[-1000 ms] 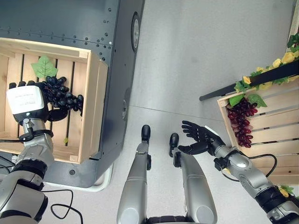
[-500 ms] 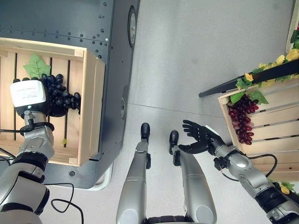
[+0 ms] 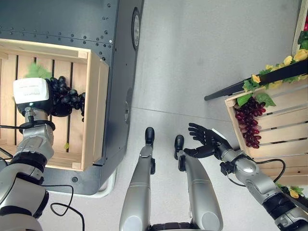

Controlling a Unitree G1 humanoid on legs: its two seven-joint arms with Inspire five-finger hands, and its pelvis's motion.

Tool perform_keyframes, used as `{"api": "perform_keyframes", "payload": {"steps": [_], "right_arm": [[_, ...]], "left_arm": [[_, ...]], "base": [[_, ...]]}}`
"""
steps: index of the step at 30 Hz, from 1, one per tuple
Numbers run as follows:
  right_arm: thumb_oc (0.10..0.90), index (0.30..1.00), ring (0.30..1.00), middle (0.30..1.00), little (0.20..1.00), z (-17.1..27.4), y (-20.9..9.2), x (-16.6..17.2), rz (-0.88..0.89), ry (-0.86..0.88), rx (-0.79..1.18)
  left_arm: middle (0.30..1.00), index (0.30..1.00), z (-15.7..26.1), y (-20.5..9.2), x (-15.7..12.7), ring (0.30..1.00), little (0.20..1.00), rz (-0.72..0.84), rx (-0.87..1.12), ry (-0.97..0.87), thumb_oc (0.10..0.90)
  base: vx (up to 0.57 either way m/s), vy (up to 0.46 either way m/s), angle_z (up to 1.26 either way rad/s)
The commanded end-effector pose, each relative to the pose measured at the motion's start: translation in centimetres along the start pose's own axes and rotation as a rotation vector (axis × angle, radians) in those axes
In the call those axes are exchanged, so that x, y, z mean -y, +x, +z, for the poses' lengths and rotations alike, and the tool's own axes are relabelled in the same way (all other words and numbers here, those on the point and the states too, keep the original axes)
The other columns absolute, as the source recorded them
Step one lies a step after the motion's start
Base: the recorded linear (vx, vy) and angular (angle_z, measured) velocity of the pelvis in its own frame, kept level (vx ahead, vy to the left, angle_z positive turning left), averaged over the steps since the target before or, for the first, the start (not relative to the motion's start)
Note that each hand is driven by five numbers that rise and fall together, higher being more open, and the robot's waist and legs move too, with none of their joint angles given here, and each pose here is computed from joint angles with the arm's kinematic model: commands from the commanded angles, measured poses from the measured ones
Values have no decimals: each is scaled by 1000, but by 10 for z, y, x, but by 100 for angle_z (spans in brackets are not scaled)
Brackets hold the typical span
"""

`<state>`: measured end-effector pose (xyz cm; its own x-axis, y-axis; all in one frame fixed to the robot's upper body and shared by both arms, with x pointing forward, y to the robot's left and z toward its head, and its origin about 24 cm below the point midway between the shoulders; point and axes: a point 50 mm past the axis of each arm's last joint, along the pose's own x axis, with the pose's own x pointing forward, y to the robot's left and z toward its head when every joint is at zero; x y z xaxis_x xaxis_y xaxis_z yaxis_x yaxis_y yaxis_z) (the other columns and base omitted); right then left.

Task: Pick up the fruits from the basket on one side to the basket on the other side

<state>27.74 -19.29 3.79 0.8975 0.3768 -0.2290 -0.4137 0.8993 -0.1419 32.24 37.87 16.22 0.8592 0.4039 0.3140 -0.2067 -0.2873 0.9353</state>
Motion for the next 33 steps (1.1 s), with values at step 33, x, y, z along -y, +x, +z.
{"api": "perform_keyframes", "payload": {"steps": [33], "right_arm": [[800,900,900,900,900,6,-10,-32,63,146,133]], "left_arm": [[300,300,-39,-15,-36,300,300,283,143,144,400]], "base": [[21,-54,4]]}}
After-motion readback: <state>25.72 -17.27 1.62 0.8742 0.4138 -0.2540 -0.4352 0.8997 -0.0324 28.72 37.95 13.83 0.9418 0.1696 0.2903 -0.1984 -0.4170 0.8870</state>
